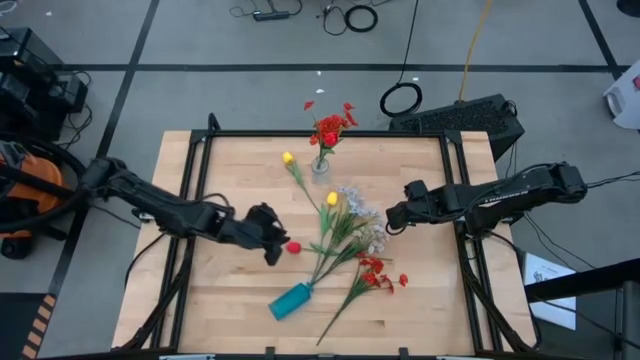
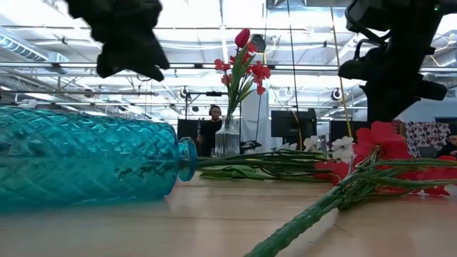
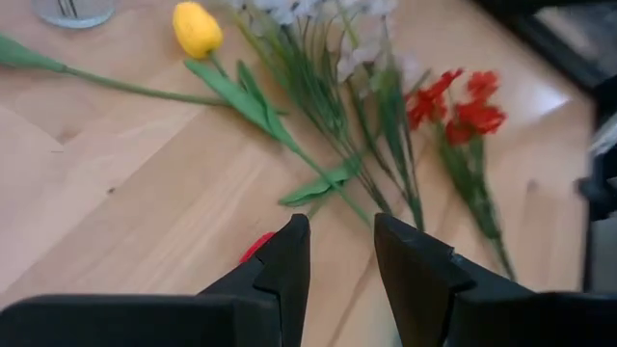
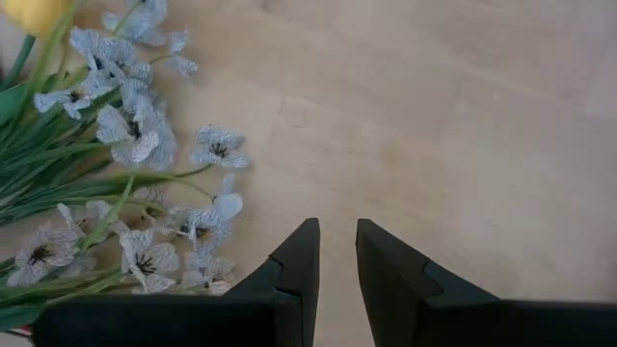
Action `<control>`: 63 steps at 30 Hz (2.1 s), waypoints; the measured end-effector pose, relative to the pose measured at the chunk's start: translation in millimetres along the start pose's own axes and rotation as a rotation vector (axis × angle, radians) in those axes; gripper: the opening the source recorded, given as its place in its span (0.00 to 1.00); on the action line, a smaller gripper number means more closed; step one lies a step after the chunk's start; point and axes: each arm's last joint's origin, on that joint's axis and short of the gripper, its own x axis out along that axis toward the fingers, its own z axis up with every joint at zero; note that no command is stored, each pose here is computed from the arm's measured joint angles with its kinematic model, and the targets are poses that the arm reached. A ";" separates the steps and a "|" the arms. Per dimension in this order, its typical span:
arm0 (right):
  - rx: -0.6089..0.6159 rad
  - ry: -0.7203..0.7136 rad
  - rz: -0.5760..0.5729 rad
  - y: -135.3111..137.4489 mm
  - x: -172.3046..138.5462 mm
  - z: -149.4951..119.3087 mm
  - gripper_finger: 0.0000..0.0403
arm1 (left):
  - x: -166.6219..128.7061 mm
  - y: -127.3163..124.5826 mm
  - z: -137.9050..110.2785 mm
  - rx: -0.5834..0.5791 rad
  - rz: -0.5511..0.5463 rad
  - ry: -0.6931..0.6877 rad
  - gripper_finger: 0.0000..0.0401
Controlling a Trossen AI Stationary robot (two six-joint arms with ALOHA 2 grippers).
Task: Sort flowers into vase by color
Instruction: Move the blue vase to the middle left of the table
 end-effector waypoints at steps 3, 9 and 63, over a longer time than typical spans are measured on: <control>-0.002 0.000 -0.003 -0.5 0.1 -0.1 0.16 | 9.7 -10.9 7.2 0.007 0.028 0.023 0.31; -0.032 -0.005 0.003 0.3 0.2 0.1 0.16 | 20.8 -24.0 15.4 0.052 -0.040 -0.044 0.31; -0.069 -0.025 0.001 0.4 0.1 0.6 0.16 | 89.4 -92.6 3.5 -0.033 0.158 0.587 0.70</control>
